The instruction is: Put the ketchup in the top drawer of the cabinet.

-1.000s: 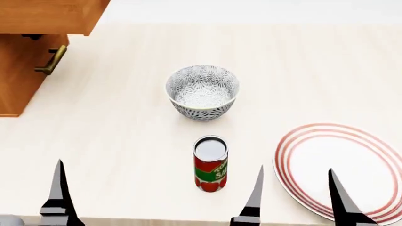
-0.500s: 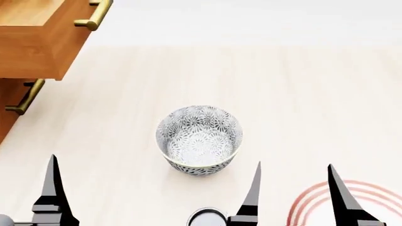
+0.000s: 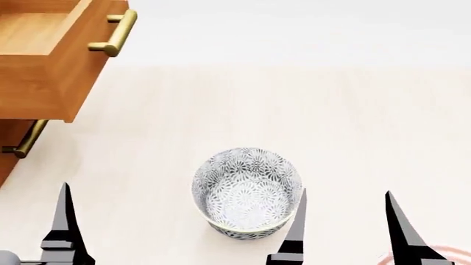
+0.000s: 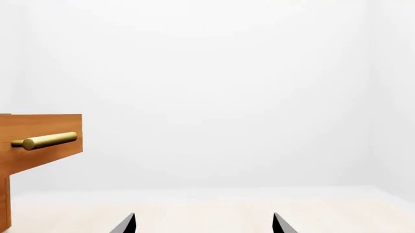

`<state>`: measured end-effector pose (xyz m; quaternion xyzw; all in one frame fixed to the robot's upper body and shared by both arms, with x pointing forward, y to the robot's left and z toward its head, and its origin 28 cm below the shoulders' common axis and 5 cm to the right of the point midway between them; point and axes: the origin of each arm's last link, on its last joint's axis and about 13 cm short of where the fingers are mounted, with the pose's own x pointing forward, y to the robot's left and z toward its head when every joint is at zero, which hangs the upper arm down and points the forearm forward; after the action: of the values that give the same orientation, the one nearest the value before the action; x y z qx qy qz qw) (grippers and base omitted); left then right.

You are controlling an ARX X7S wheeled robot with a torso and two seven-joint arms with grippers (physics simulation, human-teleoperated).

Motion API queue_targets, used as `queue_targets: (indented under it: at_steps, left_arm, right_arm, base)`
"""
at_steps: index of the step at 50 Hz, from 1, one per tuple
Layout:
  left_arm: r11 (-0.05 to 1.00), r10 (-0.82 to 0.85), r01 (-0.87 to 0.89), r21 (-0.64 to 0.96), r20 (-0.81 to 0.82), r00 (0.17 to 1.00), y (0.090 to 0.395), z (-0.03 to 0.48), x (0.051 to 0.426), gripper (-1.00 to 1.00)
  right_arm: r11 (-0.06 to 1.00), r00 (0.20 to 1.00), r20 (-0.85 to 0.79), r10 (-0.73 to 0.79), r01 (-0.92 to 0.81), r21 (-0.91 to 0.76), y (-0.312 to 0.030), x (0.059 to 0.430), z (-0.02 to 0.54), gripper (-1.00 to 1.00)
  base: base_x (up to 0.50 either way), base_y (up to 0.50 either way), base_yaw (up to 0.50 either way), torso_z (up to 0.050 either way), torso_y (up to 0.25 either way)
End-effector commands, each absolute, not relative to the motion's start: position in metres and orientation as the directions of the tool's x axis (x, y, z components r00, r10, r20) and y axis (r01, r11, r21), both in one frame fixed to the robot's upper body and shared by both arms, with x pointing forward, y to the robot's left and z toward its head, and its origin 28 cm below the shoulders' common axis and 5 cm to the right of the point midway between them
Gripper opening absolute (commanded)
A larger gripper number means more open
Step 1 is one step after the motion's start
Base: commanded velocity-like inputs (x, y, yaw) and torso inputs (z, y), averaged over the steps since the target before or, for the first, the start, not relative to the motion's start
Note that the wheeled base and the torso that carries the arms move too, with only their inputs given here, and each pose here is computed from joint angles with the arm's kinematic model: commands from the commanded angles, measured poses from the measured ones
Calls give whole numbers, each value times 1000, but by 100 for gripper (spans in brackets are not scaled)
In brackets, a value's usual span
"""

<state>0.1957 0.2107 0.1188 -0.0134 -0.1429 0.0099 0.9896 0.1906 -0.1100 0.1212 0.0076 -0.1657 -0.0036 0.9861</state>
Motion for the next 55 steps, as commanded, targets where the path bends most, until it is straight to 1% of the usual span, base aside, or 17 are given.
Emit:
queue_targets:
  at_steps: [1,39,40,41,42,45,51,53,55]
  left_arm:
    - [1000,22,-16,-25,279,960,210,119,196,100]
    - [1000,20,-16,-16,276,961,210,116,197,100]
    - [1000,21,-18,-14,277,961,210,116,197,100]
    - [1000,21,-18,-13,278,960,210,116,197,100]
    - [1000,25,-22,-14,277,961,210,116,197,100]
    - [1000,27,-24,-15,275,961,210,116,197,100]
    - [1000,26,-23,-14,278,960,210,116,197,100]
    - [1000,26,-24,-13,278,960,210,116,197,100]
    - [1000,30,-28,-10,277,960,210,116,197,100]
  right_arm:
    - [1000,945,327,-15,14,5,-110,192,120,100]
    - [1000,950,313,-5,10,-14,-109,191,115,100]
    - [1000,947,320,0,-7,20,-109,191,116,100]
    - [1000,947,320,-9,7,10,-110,191,116,100]
    - [999,946,323,5,-19,43,-110,191,116,100]
    - [1000,947,320,-8,3,18,-110,192,116,100]
    - [1000,943,332,-2,-8,29,-111,191,119,100]
    - [1000,939,344,-4,14,-25,-112,191,121,100]
    - [1000,940,342,12,-4,-23,-115,190,125,100]
  base:
    - [0,500,0,0,0]
    - [0,500,0,0,0]
    - [0,500,0,0,0]
    - [0,62,0,0,0]
    - [0,0,0,0,0]
    - [0,0,0,0,0]
    - [0,0,0,0,0]
    - [0,0,0,0,0]
    - [0,0,0,0,8]
